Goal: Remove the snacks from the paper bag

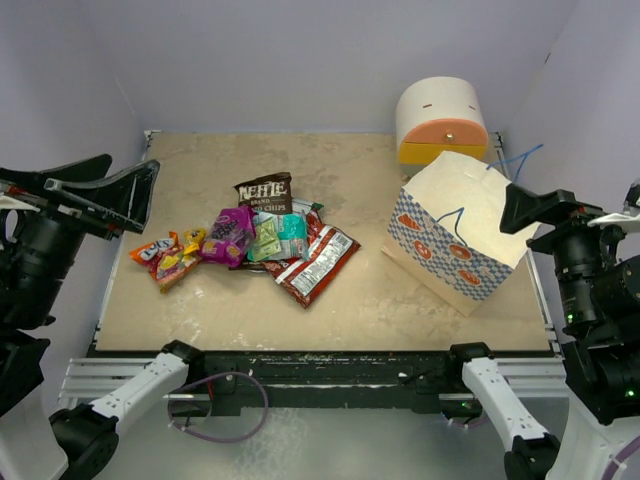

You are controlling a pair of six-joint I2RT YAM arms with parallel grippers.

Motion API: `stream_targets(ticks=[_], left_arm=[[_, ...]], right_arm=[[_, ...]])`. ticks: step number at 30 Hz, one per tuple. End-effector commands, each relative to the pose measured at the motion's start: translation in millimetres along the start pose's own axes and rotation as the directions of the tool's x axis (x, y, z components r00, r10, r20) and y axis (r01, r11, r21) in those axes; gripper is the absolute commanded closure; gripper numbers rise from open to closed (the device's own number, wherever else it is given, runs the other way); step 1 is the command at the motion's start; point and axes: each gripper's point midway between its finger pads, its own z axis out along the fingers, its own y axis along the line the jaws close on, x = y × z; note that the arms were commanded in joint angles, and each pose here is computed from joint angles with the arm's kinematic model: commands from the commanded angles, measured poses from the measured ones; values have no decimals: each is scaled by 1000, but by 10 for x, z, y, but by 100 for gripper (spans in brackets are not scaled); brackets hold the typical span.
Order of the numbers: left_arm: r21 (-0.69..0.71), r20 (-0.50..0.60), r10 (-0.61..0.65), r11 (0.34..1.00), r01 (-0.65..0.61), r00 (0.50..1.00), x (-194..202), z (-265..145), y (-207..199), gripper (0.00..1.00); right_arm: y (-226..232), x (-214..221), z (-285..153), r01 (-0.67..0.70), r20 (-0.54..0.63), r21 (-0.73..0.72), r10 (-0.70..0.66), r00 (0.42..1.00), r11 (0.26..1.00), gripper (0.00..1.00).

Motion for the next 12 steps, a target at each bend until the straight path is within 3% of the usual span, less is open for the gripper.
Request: stream_targets(ticks=[1,5,12], left_arm=[[-56,-65,43,997,-47,997,190,123,142,1],[-44,-91,35,998,-39,995,234,166,115,1],[-50,-114,9,999,-15,993,333,154,133,1]], right_arm=[[-202,-83,-21,-2,33,116,-2,999,993,0],[-337,-47,-63,18,5,189,-19,1000,982,0],[-308,-25,-85,65,-22,161,-62,998,985,0]])
